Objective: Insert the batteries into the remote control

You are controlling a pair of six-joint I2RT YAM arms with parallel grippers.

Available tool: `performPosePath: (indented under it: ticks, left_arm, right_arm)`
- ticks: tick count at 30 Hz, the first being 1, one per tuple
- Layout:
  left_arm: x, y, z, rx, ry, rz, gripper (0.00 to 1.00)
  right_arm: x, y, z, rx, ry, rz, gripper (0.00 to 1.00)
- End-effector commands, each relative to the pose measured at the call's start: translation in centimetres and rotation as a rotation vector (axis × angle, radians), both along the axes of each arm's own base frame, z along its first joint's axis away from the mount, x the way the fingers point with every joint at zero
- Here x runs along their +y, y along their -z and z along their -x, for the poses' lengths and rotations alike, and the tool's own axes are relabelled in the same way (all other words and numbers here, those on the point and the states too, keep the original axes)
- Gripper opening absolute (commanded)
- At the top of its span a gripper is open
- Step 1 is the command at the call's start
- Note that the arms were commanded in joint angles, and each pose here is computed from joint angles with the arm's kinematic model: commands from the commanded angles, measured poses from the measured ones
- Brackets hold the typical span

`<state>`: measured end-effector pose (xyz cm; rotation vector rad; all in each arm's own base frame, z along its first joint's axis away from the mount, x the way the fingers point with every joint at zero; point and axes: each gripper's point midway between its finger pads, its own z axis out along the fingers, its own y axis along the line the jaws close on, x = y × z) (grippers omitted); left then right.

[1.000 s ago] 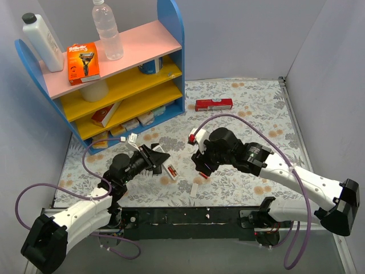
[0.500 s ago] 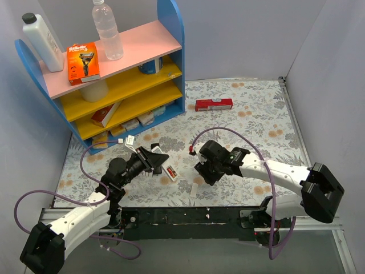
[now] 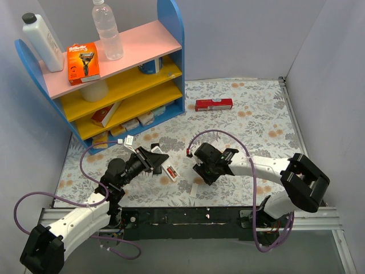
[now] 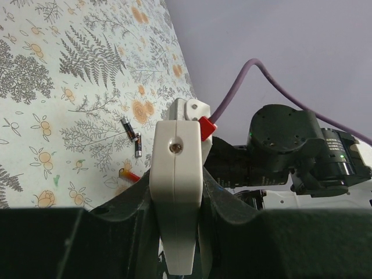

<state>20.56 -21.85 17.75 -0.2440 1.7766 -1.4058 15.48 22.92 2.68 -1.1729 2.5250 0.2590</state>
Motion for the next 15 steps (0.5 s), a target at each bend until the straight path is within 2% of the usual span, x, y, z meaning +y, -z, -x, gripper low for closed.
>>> performPosePath:
  ticks: [1,5,12,15]
  left_arm:
    - [-0.2,-0.9,0.4,-0.021,0.021,0.024,0.00]
    - [-0.2,-0.9,0.4,-0.021,0.021,0.024,0.00]
    - [-0.2,-1.0,0.4,-0.024,0.020,0.025,0.00]
    - [-0.3,-0.9,0.4,-0.023,0.023,0.024,0.00]
  right_arm:
    - [0.7,0.2,-1.4,-0.043,0.006,-0.006,0.42]
    - [0.8,0.8,-1.5,-0.037,-0.003,0.009,0.41]
    - [0.9,1.4,-1.6,-0.026,-0.023,0.032,0.32]
    - [0.9,1.5,-1.6,-0.024,-0.032,0.036,0.24]
